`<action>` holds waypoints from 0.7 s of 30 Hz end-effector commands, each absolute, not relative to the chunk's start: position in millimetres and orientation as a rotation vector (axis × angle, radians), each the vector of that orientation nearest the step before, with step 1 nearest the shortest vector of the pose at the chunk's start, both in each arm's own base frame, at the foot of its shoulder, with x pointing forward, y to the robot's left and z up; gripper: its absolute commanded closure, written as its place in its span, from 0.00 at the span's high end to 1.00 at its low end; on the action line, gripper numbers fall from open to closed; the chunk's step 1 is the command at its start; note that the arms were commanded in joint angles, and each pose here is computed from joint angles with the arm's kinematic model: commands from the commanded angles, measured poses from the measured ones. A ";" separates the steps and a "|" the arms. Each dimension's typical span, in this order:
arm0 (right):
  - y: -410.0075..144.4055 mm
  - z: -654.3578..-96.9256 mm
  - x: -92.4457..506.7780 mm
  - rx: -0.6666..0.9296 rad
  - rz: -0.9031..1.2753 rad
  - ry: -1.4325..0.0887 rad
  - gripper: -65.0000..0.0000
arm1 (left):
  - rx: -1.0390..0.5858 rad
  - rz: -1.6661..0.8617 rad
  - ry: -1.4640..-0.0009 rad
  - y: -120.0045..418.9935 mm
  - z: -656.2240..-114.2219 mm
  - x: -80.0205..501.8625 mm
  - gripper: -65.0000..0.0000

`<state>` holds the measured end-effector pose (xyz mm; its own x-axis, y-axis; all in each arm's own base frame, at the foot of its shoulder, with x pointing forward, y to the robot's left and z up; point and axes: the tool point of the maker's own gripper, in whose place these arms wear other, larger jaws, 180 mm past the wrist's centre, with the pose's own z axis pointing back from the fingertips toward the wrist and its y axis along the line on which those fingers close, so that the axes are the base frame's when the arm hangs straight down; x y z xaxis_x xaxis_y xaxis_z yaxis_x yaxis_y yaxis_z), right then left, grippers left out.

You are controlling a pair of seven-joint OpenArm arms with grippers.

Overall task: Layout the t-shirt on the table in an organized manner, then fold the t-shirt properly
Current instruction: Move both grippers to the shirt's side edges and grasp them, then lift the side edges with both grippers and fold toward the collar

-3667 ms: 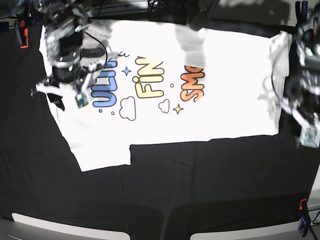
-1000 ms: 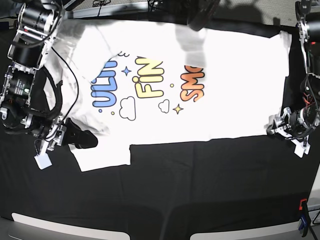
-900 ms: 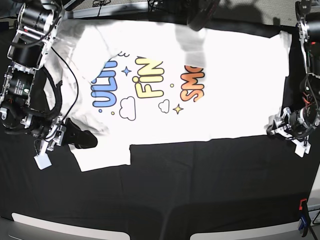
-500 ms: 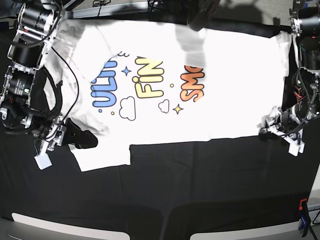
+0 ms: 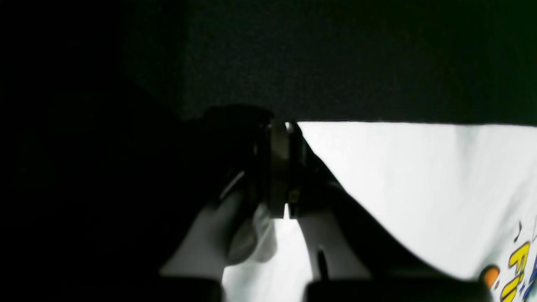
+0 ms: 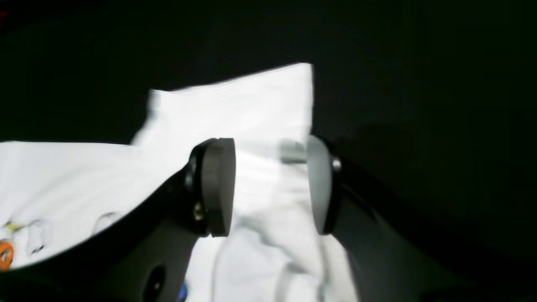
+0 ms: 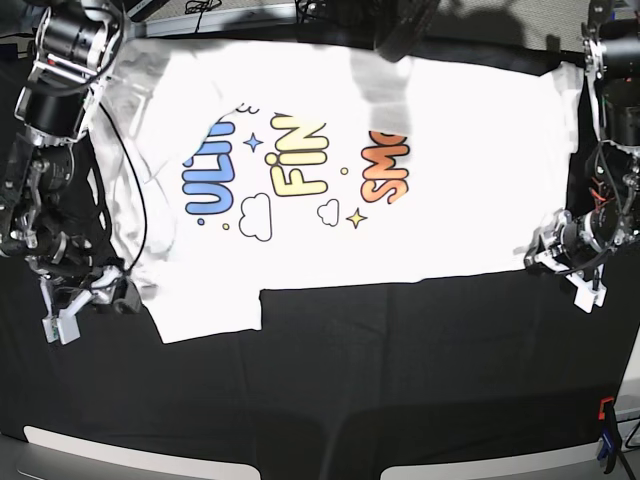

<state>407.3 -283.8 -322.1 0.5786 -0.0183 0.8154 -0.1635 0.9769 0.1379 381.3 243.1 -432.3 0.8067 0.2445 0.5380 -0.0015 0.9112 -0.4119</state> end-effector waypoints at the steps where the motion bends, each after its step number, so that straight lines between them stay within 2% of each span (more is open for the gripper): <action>1: -289.5 -285.1 427.7 0.194 0.093 -1.059 0.41 | -0.395 0.131 -0.650 251.2 -420.7 390.5 0.00; 4: -296.3 -268.3 442.9 0.145 0.101 -1.080 0.41 | -0.395 0.131 -0.649 251.4 -420.7 390.4 0.00; 7: -319.7 -281.1 455.3 0.093 0.019 -1.018 0.41 | -0.395 0.131 -0.647 251.3 -421.0 390.0 0.00; 14: -326.3 -341.3 463.3 0.242 -0.151 -0.812 0.41 | -0.396 0.127 -0.628 250.4 -422.9 387.2 0.00; 21: -322.2 -382.0 453.4 0.193 -0.130 -0.732 0.41 | -0.396 0.126 -0.626 250.4 -423.1 386.9 0.00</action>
